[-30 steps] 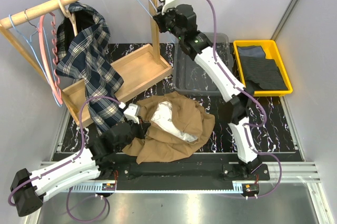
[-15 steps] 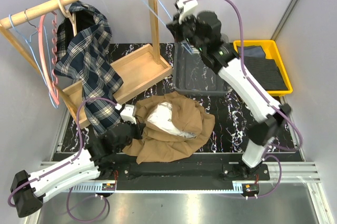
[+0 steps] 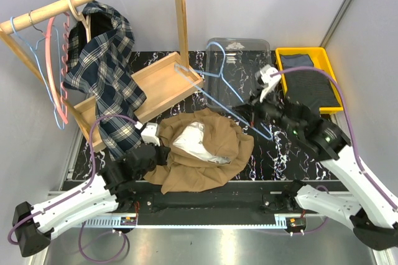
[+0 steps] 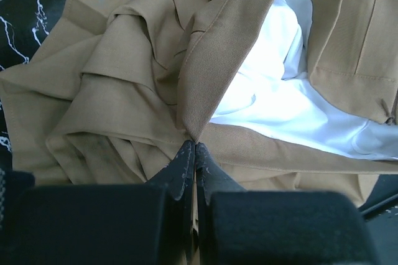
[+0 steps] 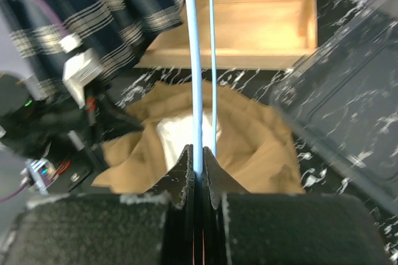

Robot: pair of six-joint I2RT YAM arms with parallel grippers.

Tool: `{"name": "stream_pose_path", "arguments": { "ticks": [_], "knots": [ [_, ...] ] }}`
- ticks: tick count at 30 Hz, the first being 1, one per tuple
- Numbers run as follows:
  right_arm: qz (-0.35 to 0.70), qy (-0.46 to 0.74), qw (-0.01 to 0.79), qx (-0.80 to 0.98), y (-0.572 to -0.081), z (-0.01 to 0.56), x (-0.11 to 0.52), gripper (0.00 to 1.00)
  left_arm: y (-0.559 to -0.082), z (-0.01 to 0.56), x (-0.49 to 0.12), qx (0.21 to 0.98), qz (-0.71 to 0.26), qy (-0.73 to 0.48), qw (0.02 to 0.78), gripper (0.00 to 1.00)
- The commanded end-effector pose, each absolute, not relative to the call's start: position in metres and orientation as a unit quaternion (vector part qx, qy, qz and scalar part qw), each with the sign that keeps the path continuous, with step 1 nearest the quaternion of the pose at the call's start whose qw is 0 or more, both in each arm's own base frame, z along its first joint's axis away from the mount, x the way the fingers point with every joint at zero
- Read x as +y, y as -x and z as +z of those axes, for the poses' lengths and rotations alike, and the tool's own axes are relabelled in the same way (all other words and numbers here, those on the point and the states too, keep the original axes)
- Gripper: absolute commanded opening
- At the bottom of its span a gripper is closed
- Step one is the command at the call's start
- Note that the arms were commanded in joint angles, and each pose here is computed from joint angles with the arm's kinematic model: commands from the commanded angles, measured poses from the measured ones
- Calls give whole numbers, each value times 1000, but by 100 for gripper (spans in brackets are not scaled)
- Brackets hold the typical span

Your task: Place the skirt on the hanger

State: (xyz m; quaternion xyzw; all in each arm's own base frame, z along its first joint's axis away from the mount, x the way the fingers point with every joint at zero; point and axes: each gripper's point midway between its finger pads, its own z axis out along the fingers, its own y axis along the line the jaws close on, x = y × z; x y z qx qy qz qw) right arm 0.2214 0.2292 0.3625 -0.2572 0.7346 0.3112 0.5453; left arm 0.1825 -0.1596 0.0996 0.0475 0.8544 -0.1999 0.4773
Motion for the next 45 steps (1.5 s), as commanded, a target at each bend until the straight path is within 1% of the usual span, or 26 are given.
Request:
{"name": "stream_pose_path", "arguments": {
  "ticks": [1,3,4,5,6,7,8,9,12,18,22,28,30,35,38,45],
  "knots": [
    [343,261,491,757,-183,339,223,0,-182,108,-165,861,-213,-19,461,6],
    [346,266,456,775,-170,318,221,0,-184,111,-165,863,-210,-10,460,8],
    [353,268,448,777,-163,315,220,0,-185,114,-165,862,-209,-7,461,15],
    [349,269,430,788,-159,299,219,0,-187,118,-164,862,-203,-3,465,24],
    [352,262,421,793,-156,293,219,0,-189,126,-164,861,-200,-2,468,25],
    [349,259,412,801,-152,280,216,0,-191,130,-164,861,-196,-4,470,29],
    [349,248,408,806,-151,276,214,0,-193,139,-164,860,-193,-4,473,44],
    [351,243,409,806,-148,274,211,0,-194,143,-166,859,-193,-6,474,48],
    [354,230,405,811,-142,266,206,0,-197,159,-170,856,-194,-14,479,55],
    [349,220,407,815,-134,266,194,0,-197,199,-194,839,-242,-53,484,56],
    [355,219,404,814,-128,267,191,0,-194,217,-218,823,-283,-91,483,54],
    [345,196,411,820,-130,268,184,0,-198,189,-252,844,-280,-112,443,53],
    [341,190,414,822,-130,268,180,0,-198,165,-261,864,-258,-113,417,52],
    [337,175,416,826,-130,265,176,0,-203,128,-264,890,-205,-91,397,50],
    [342,170,411,828,-128,260,176,0,-208,119,-265,892,-182,-87,404,51],
    [354,168,407,825,-125,261,178,0,-222,118,-258,883,-139,-68,442,51]
  ]
}}
